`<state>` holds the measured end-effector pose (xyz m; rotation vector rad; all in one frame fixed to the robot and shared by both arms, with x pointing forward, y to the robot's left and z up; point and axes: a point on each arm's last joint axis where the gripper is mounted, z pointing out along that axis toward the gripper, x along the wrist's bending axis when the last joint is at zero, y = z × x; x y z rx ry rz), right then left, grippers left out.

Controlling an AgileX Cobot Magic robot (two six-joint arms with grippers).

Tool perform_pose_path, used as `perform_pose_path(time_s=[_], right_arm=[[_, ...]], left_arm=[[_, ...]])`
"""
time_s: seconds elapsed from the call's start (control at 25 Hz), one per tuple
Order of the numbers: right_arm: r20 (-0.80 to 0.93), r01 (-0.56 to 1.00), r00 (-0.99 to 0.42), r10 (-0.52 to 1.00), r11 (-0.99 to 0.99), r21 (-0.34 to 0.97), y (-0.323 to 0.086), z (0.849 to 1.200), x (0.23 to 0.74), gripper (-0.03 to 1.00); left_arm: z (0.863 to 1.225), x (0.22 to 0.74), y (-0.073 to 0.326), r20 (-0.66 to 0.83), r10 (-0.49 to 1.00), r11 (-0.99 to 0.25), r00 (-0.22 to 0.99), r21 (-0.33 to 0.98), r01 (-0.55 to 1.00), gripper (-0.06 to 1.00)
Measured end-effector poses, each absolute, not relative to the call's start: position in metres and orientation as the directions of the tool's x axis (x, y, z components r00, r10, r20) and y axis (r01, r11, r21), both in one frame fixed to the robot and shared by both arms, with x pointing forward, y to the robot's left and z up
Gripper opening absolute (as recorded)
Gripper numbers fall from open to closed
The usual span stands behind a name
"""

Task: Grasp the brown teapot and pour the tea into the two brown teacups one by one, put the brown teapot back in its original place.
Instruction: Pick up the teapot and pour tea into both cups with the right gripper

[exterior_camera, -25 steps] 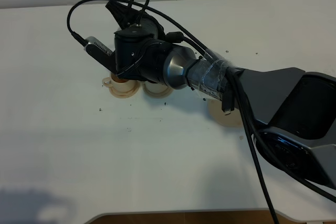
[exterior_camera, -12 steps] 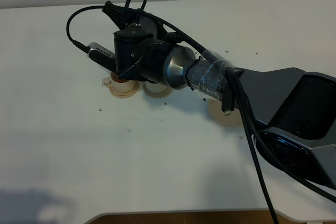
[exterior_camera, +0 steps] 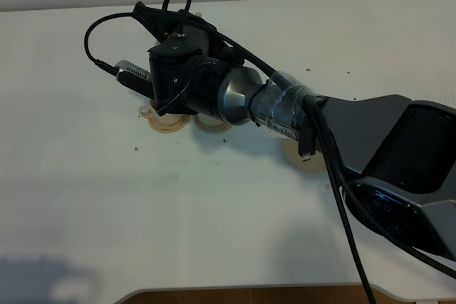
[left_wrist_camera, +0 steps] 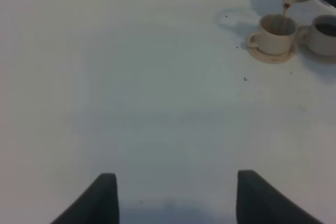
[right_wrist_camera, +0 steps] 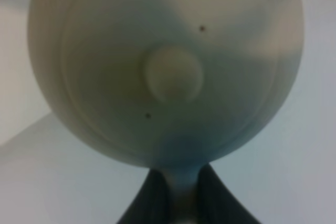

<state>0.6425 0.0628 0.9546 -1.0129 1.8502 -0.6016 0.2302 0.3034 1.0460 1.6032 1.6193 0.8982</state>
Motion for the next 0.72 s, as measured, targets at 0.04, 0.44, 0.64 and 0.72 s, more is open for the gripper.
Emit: perform_pose_path(time_s=[0.04, 0.44, 0.64, 0.72], right_arm=[[-0.483, -0.393, -0.244, -0.841, 0.541, -0.744, 0.0628, 0.9548, 0.6426, 0.12], [-0.464, -0.378, -0.218, -0.858, 0.513, -0.771, 0.0626, 0.9571, 0.6438, 0.12], [-0.449, -0.376, -0.194, -0.872, 0.489, -0.787, 0.0659, 0.9584, 0.6415, 0.12], [-0.449, -0.377, -0.189, -0.874, 0.486, -0.788, 0.0666, 0.9585, 0.6413, 0.12]], left_arm=[[1.046, 0.2302, 0.3034, 0.003, 1.0, 0.004, -0.012, 0.847, 0.532, 0.5], [1.046, 0.2302, 0.3034, 0.003, 1.0, 0.004, -0.012, 0.847, 0.532, 0.5], [1.046, 0.2302, 0.3034, 0.003, 1.0, 0.004, -0.012, 0.847, 0.532, 0.5], [1.046, 0.2302, 0.3034, 0.003, 1.0, 0.004, -0.012, 0.847, 0.532, 0.5]])
